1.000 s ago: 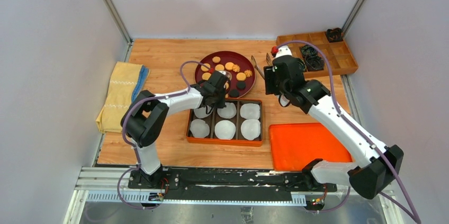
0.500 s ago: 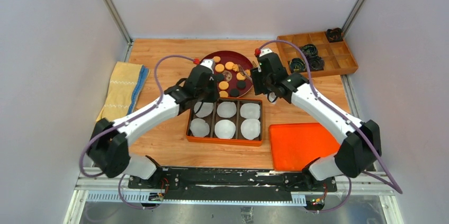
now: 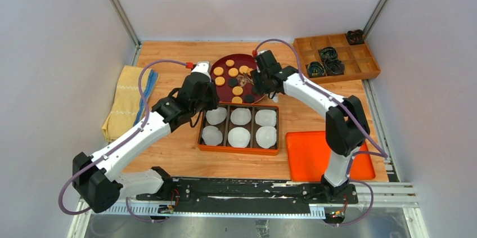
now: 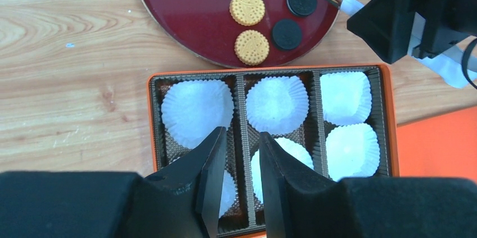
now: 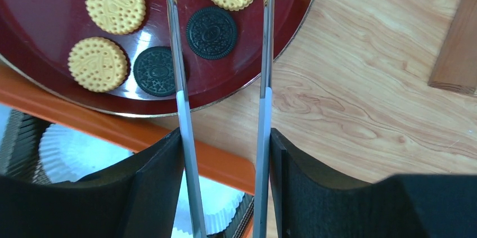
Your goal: Pack the cookies
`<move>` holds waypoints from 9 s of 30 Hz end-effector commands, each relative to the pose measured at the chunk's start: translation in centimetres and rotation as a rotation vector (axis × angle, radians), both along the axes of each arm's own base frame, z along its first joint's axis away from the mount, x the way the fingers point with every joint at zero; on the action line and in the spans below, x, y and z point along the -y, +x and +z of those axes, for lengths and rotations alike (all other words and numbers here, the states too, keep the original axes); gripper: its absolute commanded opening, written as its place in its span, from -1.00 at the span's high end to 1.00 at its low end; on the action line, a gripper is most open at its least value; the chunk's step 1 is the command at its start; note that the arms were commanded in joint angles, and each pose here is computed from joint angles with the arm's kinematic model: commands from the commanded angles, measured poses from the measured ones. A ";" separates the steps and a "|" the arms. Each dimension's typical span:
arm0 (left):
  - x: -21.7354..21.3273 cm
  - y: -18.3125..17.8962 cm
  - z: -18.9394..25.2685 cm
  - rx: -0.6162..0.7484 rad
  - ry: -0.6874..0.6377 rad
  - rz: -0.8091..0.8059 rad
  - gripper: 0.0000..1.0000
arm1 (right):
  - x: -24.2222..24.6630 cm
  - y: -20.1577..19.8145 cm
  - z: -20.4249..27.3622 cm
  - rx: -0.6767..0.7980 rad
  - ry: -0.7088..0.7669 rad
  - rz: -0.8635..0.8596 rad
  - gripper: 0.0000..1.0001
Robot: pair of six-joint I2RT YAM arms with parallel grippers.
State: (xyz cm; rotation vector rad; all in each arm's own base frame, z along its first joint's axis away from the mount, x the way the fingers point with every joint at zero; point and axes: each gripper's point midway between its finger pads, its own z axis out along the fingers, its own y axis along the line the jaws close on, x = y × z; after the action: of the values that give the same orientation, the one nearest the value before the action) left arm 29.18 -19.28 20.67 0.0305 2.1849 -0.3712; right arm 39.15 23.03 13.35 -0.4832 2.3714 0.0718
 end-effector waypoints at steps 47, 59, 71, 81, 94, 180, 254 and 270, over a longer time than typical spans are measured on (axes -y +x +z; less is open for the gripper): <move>-2.6 -0.1 1.8 0.028 0.095 0.053 0.28 | 0.0 1.4 2.1 0.027 0.042 -0.004 0.77; -3.3 -0.4 2.0 0.041 0.109 0.070 0.15 | -0.3 3.0 -0.4 -0.002 -0.007 -0.018 0.47; -3.1 -0.4 2.0 0.041 0.098 0.062 0.14 | 0.0 4.1 -1.9 -0.041 -0.020 -0.058 0.00; -2.9 -0.4 1.8 0.038 0.096 0.054 0.14 | -0.9 5.9 -1.7 -0.040 0.007 -0.055 -0.01; -3.2 -0.5 1.6 0.035 0.109 0.061 0.14 | -2.0 5.1 -1.5 -0.096 0.098 0.003 0.85; -6.1 0.3 8.9 0.167 -0.037 0.081 -0.61 | -11.5 -14.5 4.6 -0.106 0.033 0.349 0.04; -6.6 1.5 6.6 0.102 -0.021 0.149 -0.57 | -1.8 -13.0 9.5 -0.009 0.159 0.169 1.00; -5.9 1.5 5.7 0.080 -0.033 0.130 -0.56 | -1.6 -20.1 4.2 -0.122 0.042 0.202 1.00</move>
State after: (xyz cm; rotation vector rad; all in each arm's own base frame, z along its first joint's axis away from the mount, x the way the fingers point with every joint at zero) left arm 30.45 -13.36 26.45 -0.1026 2.0981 -0.3162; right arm 18.81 25.62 16.98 -0.7753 2.4475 0.3000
